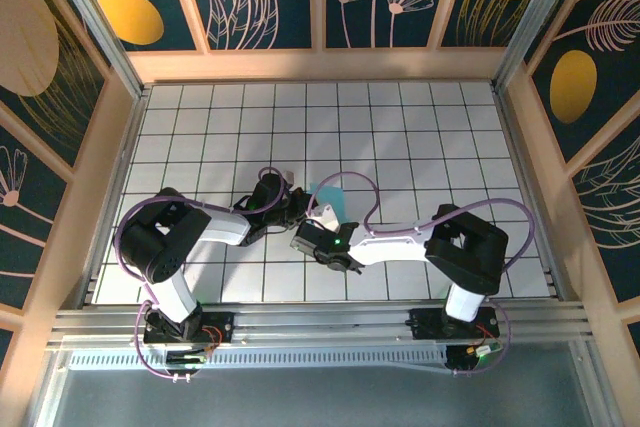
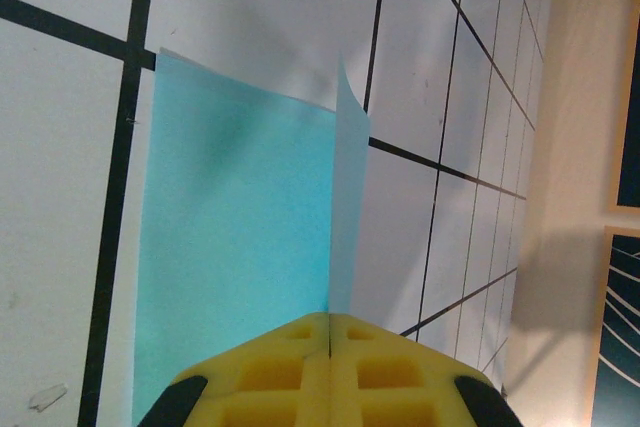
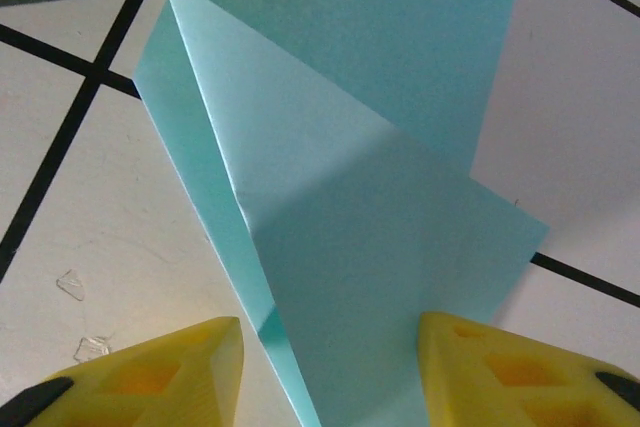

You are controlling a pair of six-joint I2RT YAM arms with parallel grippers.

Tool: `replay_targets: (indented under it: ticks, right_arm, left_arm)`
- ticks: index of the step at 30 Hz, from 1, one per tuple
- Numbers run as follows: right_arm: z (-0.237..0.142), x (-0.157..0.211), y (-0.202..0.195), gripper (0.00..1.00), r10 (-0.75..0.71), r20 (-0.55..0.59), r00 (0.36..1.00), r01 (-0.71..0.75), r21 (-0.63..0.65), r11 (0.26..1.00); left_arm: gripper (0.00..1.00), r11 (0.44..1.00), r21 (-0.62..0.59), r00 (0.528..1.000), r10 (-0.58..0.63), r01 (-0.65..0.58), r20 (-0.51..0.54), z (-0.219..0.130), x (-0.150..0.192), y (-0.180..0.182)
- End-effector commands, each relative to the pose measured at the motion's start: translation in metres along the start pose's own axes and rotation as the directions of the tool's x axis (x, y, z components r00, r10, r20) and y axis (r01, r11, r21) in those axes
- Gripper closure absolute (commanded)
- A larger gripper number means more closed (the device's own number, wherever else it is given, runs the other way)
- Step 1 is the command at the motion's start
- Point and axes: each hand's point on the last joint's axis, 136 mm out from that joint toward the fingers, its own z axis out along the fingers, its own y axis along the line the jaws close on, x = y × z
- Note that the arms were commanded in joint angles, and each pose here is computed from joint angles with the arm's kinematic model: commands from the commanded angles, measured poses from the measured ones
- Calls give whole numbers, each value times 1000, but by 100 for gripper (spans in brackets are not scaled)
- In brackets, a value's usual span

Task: Fold a paper plane with a square sheet of paper (fold left side to right side)
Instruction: Fourth fold the wing at the center of the table.

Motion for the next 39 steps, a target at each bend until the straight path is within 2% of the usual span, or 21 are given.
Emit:
replay_targets:
  ticks: [1,8,18,26,36,39]
  right_arm:
    - [-2,-6,-5,54,4,25,1000,-5,59,998]
    - [-3,-3,-2,62,-10,22,1000,9,56,998]
    - [-3,1,2,68,-29,12,1000,28,71,997]
    - [-1,3,-2,80,-29,7,1000,28,95,995]
    - [0,5,-6,100,-39,3,999,39,112,993]
    - [0,6,-7,100,-39,-6,999,39,100,994]
  left_arm:
    - [99,1000,6,1000,0,0,4,1,-2,-8]
    - [98,1000,-1,1000,0,0,6,1,-2,-6]
    - [96,1000,0,1000,1,-1,0,4,-1,-7]
    - [93,1000,-8,1000,4,-4,4,2,-1,-6]
    - [77,999,-24,999,32,-31,40,-11,-6,-10]
    - [70,999,-29,997,48,-46,59,-22,-12,-11]
